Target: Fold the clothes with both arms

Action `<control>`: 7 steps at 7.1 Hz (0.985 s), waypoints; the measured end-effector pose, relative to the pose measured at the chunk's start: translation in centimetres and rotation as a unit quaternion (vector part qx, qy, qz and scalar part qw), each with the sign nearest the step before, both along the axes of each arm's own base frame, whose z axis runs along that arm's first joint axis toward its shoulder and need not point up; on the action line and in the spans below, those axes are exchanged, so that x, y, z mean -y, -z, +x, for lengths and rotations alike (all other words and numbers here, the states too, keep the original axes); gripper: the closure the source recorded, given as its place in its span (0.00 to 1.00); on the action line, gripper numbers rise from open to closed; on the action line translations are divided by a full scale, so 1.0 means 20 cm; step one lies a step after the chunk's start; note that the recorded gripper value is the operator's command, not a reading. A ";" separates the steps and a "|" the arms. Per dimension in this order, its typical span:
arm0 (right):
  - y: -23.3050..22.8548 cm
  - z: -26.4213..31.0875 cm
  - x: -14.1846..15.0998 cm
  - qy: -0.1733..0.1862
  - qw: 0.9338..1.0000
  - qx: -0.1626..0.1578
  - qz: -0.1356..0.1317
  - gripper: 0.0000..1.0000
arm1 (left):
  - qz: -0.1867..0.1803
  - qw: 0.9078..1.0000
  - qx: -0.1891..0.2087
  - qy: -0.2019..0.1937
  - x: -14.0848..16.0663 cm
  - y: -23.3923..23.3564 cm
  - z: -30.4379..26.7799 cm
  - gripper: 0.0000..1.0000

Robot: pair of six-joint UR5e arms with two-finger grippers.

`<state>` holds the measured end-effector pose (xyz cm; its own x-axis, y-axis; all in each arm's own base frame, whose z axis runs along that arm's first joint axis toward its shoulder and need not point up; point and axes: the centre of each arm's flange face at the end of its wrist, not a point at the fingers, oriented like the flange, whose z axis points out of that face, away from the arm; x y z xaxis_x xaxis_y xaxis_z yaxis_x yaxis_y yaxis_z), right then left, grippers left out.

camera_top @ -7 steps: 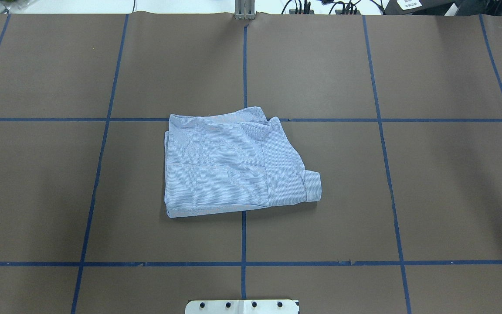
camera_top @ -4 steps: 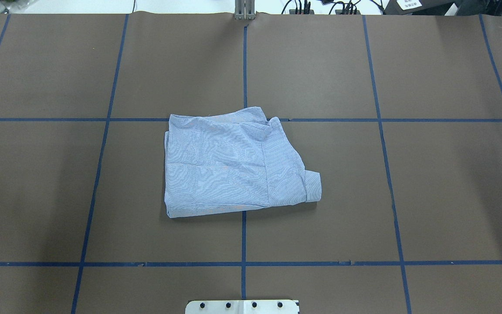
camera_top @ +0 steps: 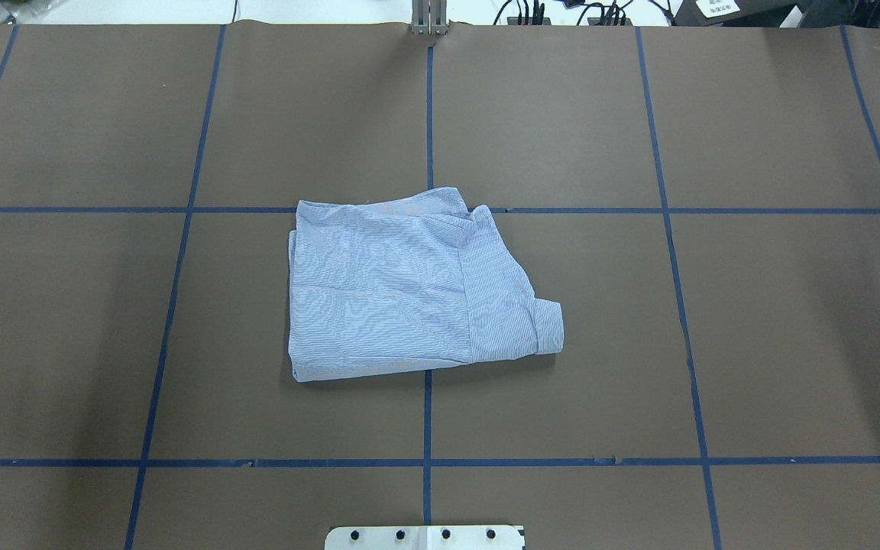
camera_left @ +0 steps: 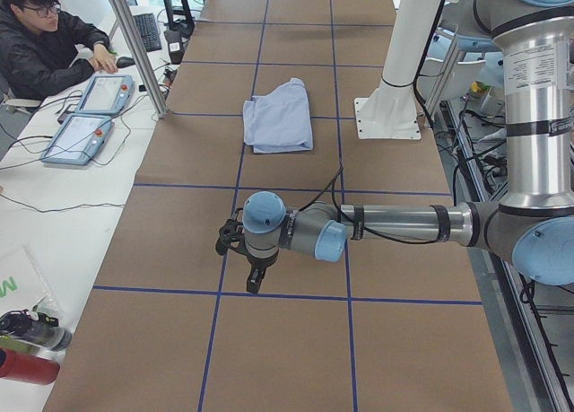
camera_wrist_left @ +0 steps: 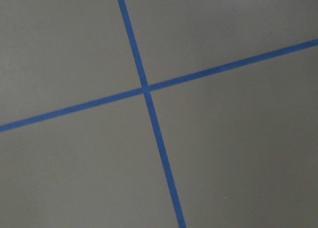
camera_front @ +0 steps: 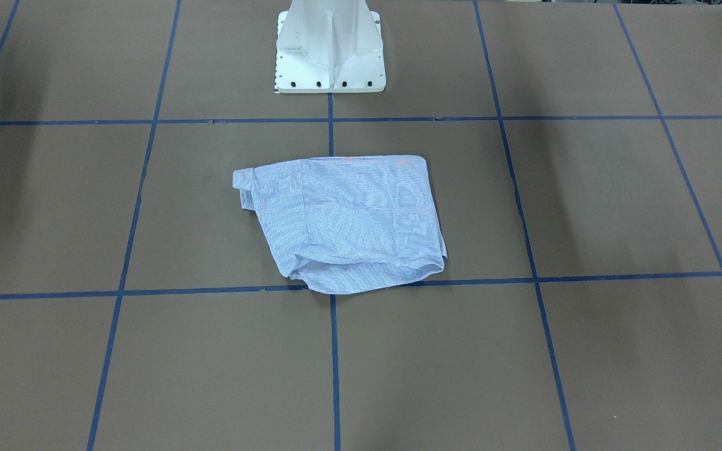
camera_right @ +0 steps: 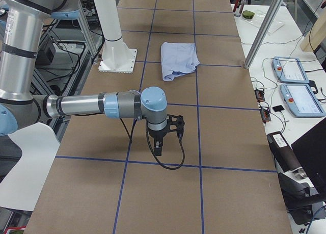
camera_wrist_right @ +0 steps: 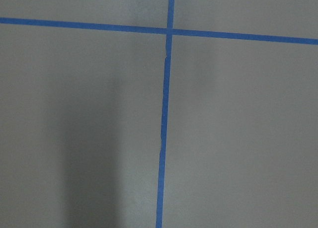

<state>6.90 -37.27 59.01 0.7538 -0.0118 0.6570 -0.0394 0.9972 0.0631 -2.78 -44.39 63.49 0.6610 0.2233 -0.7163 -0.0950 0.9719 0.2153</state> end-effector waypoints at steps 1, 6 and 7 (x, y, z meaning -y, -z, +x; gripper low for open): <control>0.00 -0.01 0.00 0.002 1.000 0.000 0.003 0.00 | 0.000 1.000 0.000 -0.007 -0.01 0.00 -0.03 0.00; -0.01 -0.02 0.01 0.009 1.000 0.004 0.008 0.00 | -0.014 1.000 0.022 -0.016 -0.09 -0.09 -0.24 0.00; -0.01 -0.02 0.01 0.010 1.000 0.004 0.012 0.00 | -0.015 0.999 0.032 -0.015 -0.10 -0.10 -0.26 0.00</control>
